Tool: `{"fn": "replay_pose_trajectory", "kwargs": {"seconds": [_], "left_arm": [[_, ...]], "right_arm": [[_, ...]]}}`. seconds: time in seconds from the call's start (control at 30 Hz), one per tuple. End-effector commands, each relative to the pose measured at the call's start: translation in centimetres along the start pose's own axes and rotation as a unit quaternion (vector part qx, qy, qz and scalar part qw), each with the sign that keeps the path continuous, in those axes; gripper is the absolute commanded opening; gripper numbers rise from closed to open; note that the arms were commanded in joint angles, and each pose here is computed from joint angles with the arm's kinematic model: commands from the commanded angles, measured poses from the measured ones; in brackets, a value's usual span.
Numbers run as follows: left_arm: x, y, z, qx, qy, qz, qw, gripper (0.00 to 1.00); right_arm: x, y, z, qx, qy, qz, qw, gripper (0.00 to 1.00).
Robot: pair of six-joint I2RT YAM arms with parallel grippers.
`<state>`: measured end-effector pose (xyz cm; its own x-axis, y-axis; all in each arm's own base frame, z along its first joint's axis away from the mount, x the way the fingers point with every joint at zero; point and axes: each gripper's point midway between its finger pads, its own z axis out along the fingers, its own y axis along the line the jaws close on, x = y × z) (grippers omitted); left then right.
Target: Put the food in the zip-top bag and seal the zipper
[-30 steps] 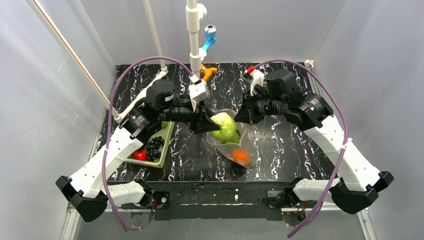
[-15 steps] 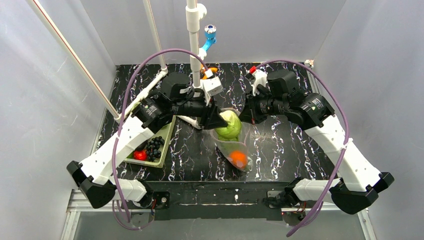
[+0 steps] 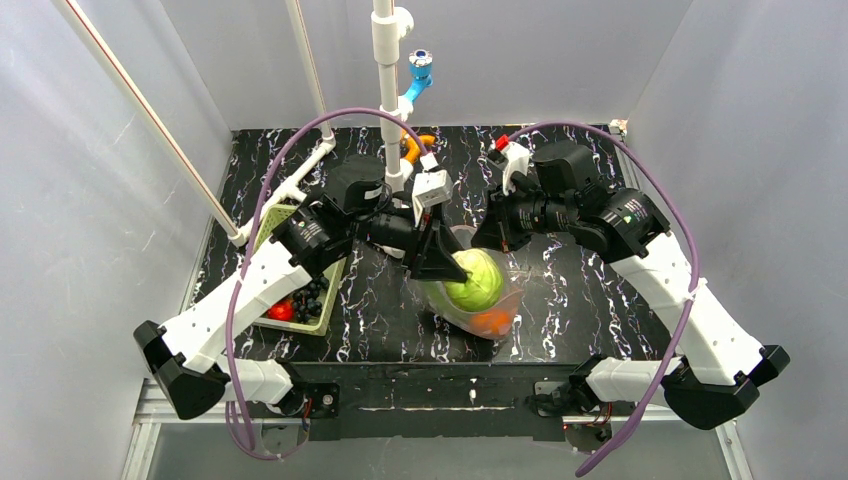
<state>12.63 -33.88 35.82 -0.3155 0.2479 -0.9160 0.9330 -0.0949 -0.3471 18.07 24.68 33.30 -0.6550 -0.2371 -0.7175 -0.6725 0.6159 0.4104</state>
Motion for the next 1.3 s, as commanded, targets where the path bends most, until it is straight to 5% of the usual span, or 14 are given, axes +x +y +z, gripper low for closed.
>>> {"fn": "replay_pose_trajectory", "kwargs": {"seconds": [0.0,0.17,0.5,0.6,0.87,1.27], "left_arm": [[-0.8,0.1,-1.6,-0.050,0.003,0.055,0.997,0.38],[1.6,3.0,-1.7,-0.106,0.059,0.049,0.991,0.38],[1.6,7.7,-5.5,-0.287,0.063,0.078,0.953,0.40],[1.5,7.9,-5.6,-0.295,0.061,0.068,0.951,0.51],[0.8,7.6,-5.5,-0.300,0.044,0.032,0.953,0.97],[-5.2,2.6,-9.7,-0.328,-0.105,-0.004,0.939,0.98]], "right_arm": [[-2.2,1.9,-0.8,-0.042,-0.043,-0.031,0.998,0.01],[-2.1,2.6,-1.2,-0.060,-0.042,-0.040,0.997,0.01],[-1.8,2.7,-0.9,-0.066,-0.037,-0.039,0.996,0.01],[-1.9,2.8,-0.7,-0.070,-0.036,-0.037,0.996,0.01],[-1.9,2.7,-0.6,-0.070,-0.035,-0.035,0.996,0.01],[-1.6,2.1,-0.2,-0.059,-0.035,-0.030,0.997,0.01]]}}
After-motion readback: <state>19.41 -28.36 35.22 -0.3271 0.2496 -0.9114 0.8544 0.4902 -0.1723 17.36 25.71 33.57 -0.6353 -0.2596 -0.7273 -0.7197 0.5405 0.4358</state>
